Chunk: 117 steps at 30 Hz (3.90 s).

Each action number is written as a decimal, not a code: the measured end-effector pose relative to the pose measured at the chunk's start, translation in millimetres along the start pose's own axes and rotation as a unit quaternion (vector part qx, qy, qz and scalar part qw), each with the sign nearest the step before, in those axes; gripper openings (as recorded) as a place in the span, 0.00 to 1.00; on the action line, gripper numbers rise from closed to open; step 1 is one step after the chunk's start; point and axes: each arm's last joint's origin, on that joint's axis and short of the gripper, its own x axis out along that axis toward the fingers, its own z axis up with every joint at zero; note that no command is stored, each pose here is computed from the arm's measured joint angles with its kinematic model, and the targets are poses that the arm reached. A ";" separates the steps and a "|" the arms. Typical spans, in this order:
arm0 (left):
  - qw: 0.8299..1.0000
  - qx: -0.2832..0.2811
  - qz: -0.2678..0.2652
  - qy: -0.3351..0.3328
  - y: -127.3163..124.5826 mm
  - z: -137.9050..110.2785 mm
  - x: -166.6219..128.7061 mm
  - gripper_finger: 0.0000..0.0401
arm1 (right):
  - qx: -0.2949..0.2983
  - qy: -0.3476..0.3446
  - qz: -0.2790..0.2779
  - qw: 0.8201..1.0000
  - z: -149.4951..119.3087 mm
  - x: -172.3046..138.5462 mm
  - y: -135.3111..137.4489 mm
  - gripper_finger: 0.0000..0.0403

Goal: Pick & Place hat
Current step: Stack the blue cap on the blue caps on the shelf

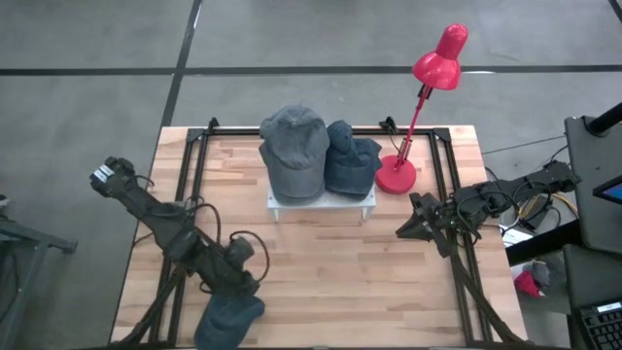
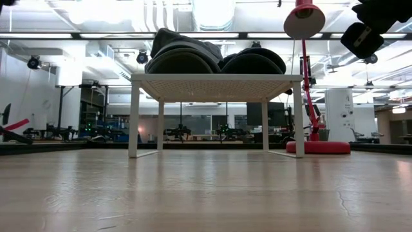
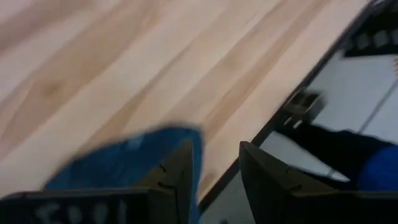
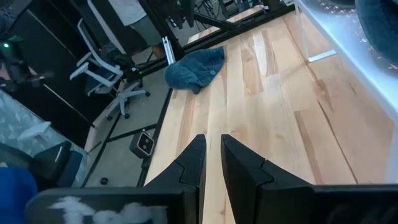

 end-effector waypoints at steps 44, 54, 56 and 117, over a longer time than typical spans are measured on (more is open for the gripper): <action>0.957 -0.171 0.173 0.157 62.4 -76.3 67.9 0.30 | 0.000 0.000 -0.001 1.000 -0.1 0.3 0.0 0.12; 0.956 -0.171 0.185 0.152 68.7 -76.8 70.9 0.30 | 0.000 0.000 -0.001 1.000 -0.1 0.4 -0.1 0.12; 0.955 -0.175 0.188 0.147 72.0 -77.1 73.0 0.30 | 0.000 0.000 -0.001 1.000 -0.1 0.4 -0.1 0.12; 0.874 -0.227 -0.155 -0.401 -25.9 28.1 52.4 0.00 | 0.043 -0.048 0.105 0.992 14.3 -1.8 13.4 0.13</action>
